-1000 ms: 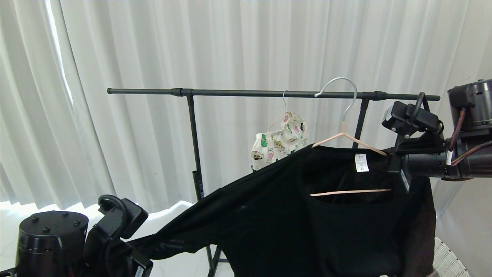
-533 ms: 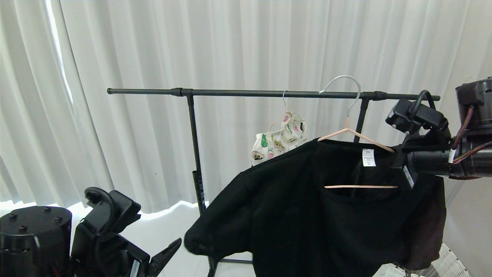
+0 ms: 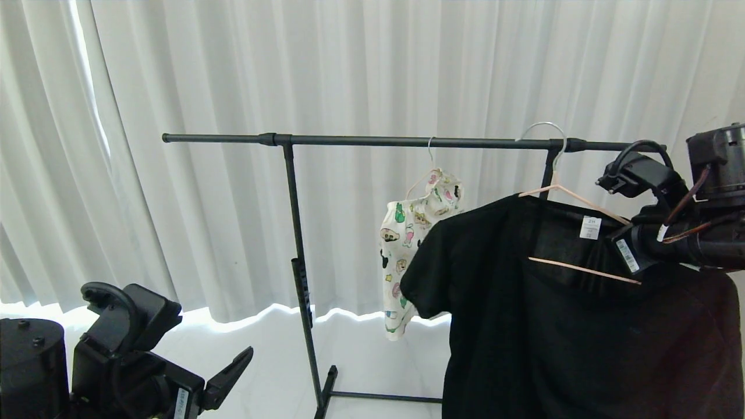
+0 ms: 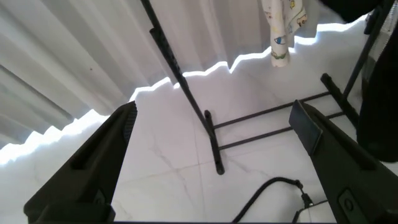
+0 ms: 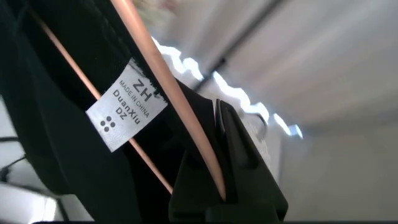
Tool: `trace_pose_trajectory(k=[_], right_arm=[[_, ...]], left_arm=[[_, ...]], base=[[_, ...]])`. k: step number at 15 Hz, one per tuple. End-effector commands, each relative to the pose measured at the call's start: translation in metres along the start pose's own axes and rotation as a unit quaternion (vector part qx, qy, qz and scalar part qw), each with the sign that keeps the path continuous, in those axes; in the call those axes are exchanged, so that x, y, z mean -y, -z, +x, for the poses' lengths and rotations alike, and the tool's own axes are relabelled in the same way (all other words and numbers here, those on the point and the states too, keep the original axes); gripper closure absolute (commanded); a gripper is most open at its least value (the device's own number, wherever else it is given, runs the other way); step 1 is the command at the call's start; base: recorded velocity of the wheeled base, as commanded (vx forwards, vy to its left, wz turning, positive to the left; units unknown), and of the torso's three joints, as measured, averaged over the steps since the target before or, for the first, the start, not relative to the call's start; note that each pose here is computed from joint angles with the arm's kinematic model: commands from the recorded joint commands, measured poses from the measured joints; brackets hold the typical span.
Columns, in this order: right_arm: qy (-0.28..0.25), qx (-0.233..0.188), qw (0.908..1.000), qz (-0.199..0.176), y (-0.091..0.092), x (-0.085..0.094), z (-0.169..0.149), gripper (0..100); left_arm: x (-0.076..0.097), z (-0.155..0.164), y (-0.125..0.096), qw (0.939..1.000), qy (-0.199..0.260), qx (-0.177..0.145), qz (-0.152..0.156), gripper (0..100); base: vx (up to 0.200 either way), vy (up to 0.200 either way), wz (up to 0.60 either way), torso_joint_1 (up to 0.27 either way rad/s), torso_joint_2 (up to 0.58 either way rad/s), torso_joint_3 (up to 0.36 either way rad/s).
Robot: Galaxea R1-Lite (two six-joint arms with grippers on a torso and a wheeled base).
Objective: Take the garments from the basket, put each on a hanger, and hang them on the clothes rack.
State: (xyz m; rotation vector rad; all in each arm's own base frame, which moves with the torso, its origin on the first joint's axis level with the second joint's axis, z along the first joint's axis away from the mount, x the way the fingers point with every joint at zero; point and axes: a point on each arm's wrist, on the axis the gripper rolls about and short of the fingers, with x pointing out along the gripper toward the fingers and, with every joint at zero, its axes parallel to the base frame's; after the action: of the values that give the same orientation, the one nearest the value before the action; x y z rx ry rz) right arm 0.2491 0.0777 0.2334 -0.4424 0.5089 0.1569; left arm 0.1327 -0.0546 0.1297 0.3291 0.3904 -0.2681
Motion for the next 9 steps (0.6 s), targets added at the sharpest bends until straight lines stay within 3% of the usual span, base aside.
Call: trace_pose_trajectory(k=[1, 3, 8, 9], right_arm=[[0.06, -0.045, 0.9972, 0.002, 0.009, 0.001, 0.013, 100], [0.135, -0.078, 0.9876, 0.012, 0.012, 0.005, 0.024, 100], [0.189, -0.076, 0.9755, 0.085, 0.0, 0.006, 0.045, 100], [0.194, -0.07, 0.973, 0.103, -0.005, 0.009, 0.049, 100]], left_arm=[[0.0, 0.0, 0.0, 1.0, -0.001, 0.0, 0.0, 0], [0.0, 0.0, -0.001, 1.0, -0.001, 0.001, 0.0, 0], [0.0, 0.0, -0.001, 1.0, 0.0, 0.003, -0.001, 0], [-0.001, 0.0, -0.004, 1.0, 0.0, 0.008, -0.003, 0]], base=[[0.0, 0.0, 0.0, 0.0, 0.0, 0.0], [0.0, 0.0, 0.0, 0.0, 0.0, 0.0], [0.0, 0.0, 0.0, 0.0, 0.0, 0.0], [0.2, 0.0, 0.0, 0.002, 0.01, 0.002]])
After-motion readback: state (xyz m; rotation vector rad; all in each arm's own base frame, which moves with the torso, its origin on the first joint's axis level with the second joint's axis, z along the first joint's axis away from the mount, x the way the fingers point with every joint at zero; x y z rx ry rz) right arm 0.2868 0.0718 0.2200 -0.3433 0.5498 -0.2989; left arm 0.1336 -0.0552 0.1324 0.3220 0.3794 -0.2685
